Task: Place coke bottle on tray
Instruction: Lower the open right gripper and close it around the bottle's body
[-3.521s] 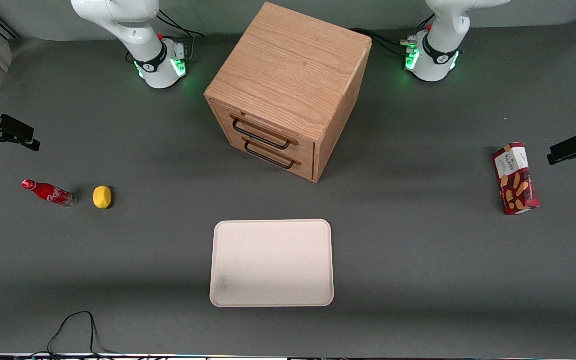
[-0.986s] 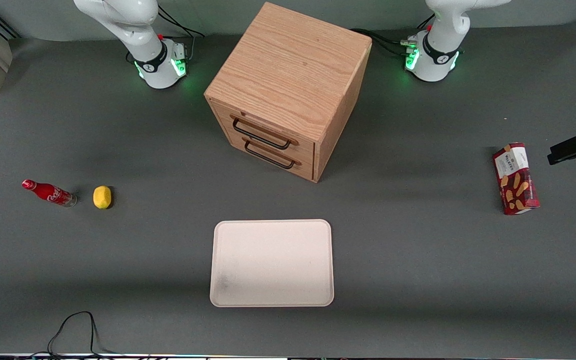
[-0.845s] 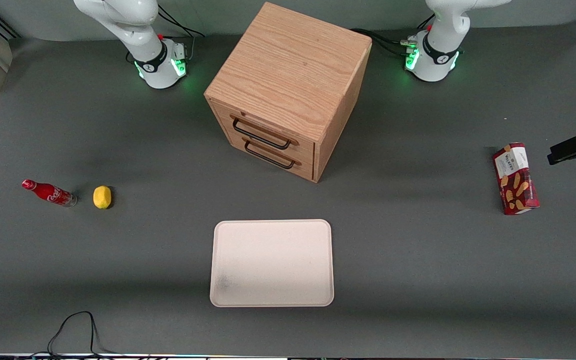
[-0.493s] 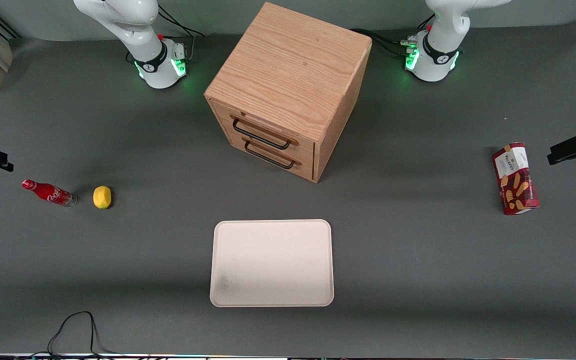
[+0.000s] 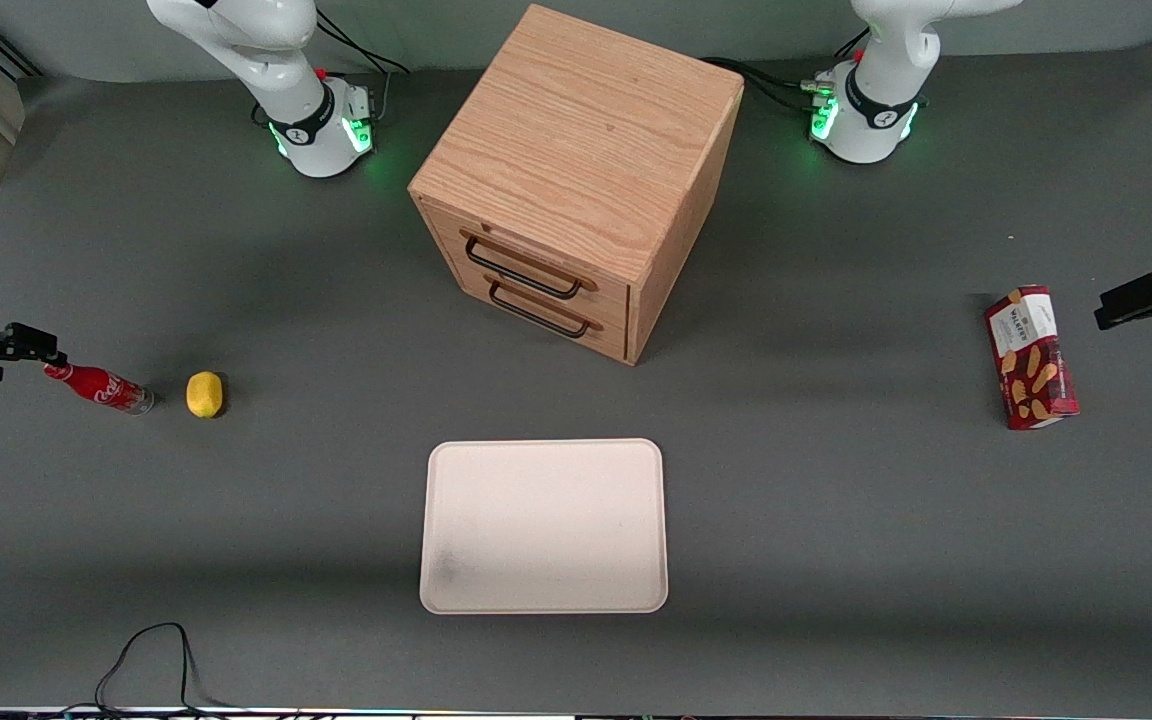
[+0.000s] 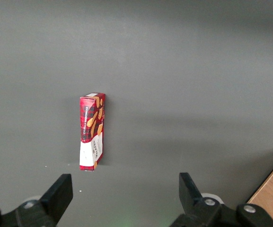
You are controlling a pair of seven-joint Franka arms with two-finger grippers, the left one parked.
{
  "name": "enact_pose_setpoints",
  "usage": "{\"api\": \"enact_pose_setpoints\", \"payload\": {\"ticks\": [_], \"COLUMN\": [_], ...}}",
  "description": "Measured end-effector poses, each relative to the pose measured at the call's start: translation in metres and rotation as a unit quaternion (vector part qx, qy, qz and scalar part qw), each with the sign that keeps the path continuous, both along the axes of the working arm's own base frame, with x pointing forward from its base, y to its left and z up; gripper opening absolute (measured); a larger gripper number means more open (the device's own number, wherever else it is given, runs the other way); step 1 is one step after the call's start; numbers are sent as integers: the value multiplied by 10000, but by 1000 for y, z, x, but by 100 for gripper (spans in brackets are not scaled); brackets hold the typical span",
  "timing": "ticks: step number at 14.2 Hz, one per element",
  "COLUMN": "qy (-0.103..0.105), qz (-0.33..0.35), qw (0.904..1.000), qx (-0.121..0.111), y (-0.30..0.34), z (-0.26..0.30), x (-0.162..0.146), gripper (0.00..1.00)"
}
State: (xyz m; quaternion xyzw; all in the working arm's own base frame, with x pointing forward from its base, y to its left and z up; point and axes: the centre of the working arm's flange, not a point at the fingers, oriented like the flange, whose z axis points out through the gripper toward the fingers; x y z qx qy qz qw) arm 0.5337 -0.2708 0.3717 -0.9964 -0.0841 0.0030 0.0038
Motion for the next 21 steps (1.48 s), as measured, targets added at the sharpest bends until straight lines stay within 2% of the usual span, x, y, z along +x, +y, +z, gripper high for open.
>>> {"api": "enact_pose_setpoints", "payload": {"ticks": [9, 13, 15, 19, 21], "qy": [49, 59, 60, 64, 93], "qz": [1, 1, 3, 14, 15], "qw": [10000, 10000, 10000, 10000, 9999], "qx": [-76, -76, -75, -72, -51], "y": [1, 2, 2, 3, 4], "z": [-51, -55, -55, -55, -53], "x": [-2, -3, -3, -3, -3], "gripper": [100, 100, 96, 50, 33]}}
